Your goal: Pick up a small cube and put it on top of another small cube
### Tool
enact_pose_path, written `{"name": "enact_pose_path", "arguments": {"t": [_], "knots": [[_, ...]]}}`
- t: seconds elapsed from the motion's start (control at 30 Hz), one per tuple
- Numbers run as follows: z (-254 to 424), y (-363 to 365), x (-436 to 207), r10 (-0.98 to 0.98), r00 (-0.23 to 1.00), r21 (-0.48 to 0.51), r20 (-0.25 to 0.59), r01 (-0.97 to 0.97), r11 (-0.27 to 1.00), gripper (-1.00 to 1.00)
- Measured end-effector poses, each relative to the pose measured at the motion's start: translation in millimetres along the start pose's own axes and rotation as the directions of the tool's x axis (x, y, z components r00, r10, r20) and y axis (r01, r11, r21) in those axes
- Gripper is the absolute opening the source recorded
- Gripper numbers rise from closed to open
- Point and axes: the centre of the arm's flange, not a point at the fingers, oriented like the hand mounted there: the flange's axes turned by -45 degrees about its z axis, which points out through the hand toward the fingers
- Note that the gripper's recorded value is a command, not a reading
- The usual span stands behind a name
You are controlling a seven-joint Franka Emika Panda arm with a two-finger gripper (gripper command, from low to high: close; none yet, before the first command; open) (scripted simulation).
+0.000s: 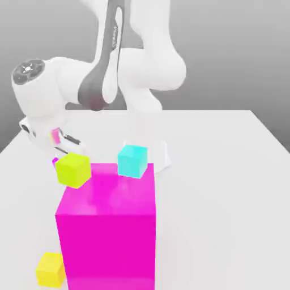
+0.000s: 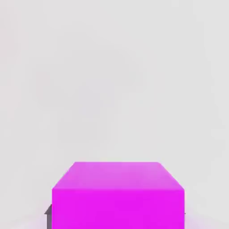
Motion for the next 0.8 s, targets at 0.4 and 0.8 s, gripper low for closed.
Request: {"name": "enact_pose_path", "arguments": {"t": [0.4, 0.8], "knots": [[-161, -124, -48, 0.128, 0.972, 0.09, -0.196, -0.112, 0.99, -1.0], [-147, -184, -72, 0.151, 0.958, 0.213, -0.245, -0.099, 0.972, 1.0]]}}
